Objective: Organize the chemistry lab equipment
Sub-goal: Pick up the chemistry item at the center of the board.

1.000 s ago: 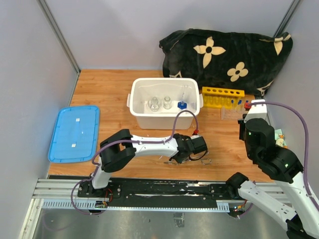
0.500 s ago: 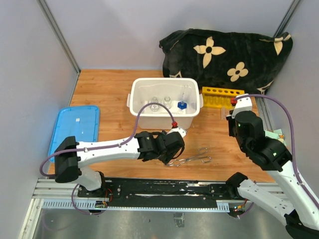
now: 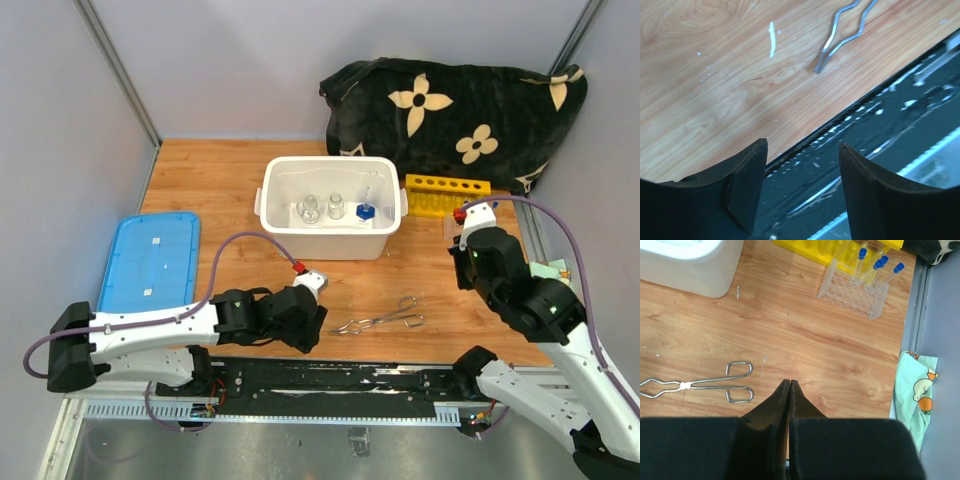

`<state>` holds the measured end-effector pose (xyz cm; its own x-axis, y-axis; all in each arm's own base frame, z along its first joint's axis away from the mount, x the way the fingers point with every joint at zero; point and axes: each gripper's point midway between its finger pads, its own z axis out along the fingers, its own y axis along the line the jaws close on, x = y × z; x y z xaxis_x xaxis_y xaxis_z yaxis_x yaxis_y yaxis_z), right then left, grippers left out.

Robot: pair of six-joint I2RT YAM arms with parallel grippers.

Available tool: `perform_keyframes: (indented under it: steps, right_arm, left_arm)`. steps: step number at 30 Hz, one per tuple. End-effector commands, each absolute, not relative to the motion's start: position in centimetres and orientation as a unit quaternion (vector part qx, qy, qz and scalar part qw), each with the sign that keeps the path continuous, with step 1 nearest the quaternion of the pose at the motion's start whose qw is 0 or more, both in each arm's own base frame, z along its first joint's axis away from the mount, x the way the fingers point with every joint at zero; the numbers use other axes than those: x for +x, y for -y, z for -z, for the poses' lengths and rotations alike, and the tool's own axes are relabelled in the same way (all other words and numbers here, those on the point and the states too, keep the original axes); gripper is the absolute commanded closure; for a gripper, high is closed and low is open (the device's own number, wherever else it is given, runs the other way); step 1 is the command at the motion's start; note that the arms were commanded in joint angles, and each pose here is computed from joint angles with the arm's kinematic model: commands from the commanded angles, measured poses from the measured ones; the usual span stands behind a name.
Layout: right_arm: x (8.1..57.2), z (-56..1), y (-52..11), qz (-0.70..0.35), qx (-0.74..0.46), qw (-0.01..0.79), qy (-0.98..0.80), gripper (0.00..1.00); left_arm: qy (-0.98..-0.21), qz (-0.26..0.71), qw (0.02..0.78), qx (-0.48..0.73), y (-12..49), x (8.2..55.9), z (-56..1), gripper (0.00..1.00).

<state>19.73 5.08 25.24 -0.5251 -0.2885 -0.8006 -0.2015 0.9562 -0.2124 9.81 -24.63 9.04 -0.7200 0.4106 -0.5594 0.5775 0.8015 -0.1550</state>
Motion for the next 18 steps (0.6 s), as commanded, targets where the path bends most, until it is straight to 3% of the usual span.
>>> perform_keyframes:
  steps: [1, 6, 11, 15, 18]
  right_arm:
    - [18.8, -25.3, -4.5, 0.037, -0.125, 0.463, -0.877, 0.99]
    - [18.7, -24.7, -5.6, 0.012, -0.129, 0.454, -0.882, 0.99]
    - [18.8, -23.9, -6.8, -0.031, -0.109, 0.47, -0.876, 0.99]
    - [18.4, -22.8, -7.1, -0.063, -0.083, 0.489, -0.866, 0.99]
    - [18.4, -21.6, -7.3, -0.079, -0.085, 0.513, -0.85, 0.99]
  left_arm:
    - [-0.91, 0.252, 0.278, 0.177, 27.6, 10.2, -12.1, 0.38]
    - [-0.912, 0.296, 0.264, 0.109, 29.0, 10.2, -12.8, 0.42]
    - [-0.92, 0.323, 0.208, -0.083, 28.7, 10.7, -12.0, 0.42]
    - [-0.872, 0.415, 0.134, -0.223, 28.4, 9.5, -10.6, 0.46]
    - [-0.847, 0.451, 0.13, -0.249, 26.9, 9.2, -7.6, 0.52]
